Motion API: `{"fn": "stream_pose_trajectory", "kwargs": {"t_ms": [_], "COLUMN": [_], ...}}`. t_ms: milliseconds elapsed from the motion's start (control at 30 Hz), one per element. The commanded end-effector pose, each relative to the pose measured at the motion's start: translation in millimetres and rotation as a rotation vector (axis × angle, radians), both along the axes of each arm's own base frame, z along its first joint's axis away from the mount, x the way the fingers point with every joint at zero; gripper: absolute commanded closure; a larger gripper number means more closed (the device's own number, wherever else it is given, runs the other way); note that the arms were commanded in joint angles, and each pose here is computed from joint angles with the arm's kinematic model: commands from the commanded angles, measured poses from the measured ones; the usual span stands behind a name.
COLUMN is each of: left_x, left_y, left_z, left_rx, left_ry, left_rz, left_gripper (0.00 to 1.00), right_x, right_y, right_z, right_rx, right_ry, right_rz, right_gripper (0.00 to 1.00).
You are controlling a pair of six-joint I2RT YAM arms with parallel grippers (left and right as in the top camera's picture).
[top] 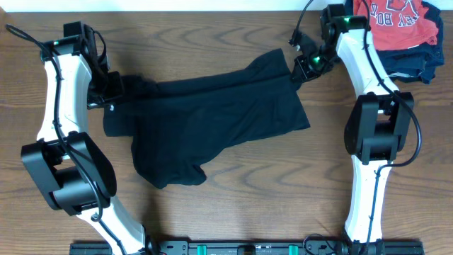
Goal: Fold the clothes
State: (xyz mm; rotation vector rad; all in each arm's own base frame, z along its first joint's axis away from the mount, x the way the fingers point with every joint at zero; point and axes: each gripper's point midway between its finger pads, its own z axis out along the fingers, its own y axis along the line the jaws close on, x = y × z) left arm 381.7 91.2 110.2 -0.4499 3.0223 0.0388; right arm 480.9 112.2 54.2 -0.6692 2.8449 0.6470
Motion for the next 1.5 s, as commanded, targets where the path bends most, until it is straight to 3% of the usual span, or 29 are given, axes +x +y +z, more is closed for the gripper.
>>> {"fn": "stream_pose_trajectory", "kwargs": {"t_ms": [0, 400, 833, 867, 900, 967, 1000, 1067, 1167, 1367, 1467], "left_x": [-6, 13, 8, 7, 7, 7, 7, 8, 8, 3, -1], "left_y": [6, 11, 10, 10, 10, 10, 11, 14, 21, 34, 34], "left_z": [-9, -30, -31, -31, -31, -31, -31, -29, -23, 15, 51], "left_rx": [0.023, 0.042, 0.041, 0.04, 0.04, 0.04, 0.04, 0.041, 0.043, 0.056, 0.075], "left_ry": [0.016, -0.074, -0.051, -0.049, -0.047, -0.047, -0.048, -0.053, -0.063, -0.132, -0.219], "left_rz": [0.017, 0.03, 0.032, 0.032, 0.031, 0.032, 0.034, 0.042, 0.066, 0.129, 0.139], "left_gripper": [0.94, 0.94, 0.94, 0.87, 0.67, 0.32, 0.23, 0.08, 0.0, 0.02, 0.02], "right_x": [6, 44, 38, 35, 34, 31, 32, 35, 40, 40, 35], "right_y": [3, 8, 18, 18, 17, 16, 15, 13, 10, 7, 6], "right_z": [11, 20, 13, 10, 9, 8, 7, 11, 20, 60, 87], "right_rx": [0.009, 0.033, 0.018, 0.016, 0.013, 0.002, -0.003, -0.002, 0.002, 0.008, 0.008], "right_ry": [-0.041, -0.187, -0.17, -0.161, -0.152, -0.142, -0.143, -0.155, -0.169, -0.175, -0.176], "right_rz": [-0.009, -0.061, -0.041, -0.042, -0.042, -0.044, -0.045, -0.049, -0.068, -0.083, -0.083], "right_gripper": [0.99, 0.99, 0.99, 0.99, 0.98, 0.76, 0.6, 0.48, 0.43, 0.44, 0.37]}}
